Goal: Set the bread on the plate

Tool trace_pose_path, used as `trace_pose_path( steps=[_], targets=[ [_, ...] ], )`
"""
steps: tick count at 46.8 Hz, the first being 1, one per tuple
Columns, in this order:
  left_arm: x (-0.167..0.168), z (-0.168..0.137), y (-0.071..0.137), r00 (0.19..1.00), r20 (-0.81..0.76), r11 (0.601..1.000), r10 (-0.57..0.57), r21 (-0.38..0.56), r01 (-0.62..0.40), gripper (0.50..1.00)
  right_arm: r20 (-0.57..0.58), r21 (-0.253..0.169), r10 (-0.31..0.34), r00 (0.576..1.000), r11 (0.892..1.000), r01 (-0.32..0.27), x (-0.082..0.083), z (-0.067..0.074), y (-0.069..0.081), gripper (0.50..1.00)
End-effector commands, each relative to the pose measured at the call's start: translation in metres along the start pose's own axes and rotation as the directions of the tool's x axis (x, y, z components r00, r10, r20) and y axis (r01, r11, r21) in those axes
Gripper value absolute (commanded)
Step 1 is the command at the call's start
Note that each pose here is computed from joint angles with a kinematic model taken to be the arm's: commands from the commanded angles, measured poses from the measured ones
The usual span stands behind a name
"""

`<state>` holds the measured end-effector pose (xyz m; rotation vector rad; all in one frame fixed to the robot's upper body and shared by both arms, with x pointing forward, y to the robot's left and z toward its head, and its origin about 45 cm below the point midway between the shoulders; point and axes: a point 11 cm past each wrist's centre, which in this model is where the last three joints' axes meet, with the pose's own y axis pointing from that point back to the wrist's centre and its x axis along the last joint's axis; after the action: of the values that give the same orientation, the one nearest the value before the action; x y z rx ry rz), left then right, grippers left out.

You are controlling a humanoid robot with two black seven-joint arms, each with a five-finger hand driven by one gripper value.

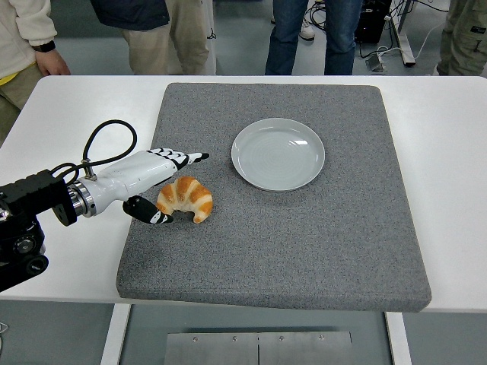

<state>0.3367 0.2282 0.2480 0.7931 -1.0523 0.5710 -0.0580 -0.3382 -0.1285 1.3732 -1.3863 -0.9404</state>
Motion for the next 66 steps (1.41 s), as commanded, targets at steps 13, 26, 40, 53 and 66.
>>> trace_pose_path(
  steps=[13,26,40,53,66],
  targets=[
    [-0.012,-0.004,-0.012,0.999,-0.032,1.000,0.018,0.006,-0.018,0.948,0.000,0.000,0.000,1.000,1.000,0.000,0.000,0.000,0.000,1.000],
    [-0.019,-0.005,-0.019,0.999,-0.023,0.999,0.037,0.011,-0.037,0.948,0.000,0.000,0.000,1.000,1.000,0.000,0.000,0.000,0.000,1.000],
    [-0.024,-0.007,-0.026,0.999,-0.011,0.998,0.053,0.016,-0.053,0.948,0.000,0.000,0.000,1.000,1.000,0.000,0.000,0.000,0.000,1.000],
    [-0.025,-0.015,-0.029,0.998,-0.008,0.997,0.067,0.035,-0.066,0.943,0.000,0.000,0.000,1.000,1.000,0.000,0.000,0.000,0.000,1.000],
    [-0.027,-0.009,-0.031,0.998,-0.012,0.998,0.065,0.006,-0.065,0.913,-0.001,0.000,-0.001,1.000,1.000,0.001,0.000,0.000,0.000,1.000]
  ],
)
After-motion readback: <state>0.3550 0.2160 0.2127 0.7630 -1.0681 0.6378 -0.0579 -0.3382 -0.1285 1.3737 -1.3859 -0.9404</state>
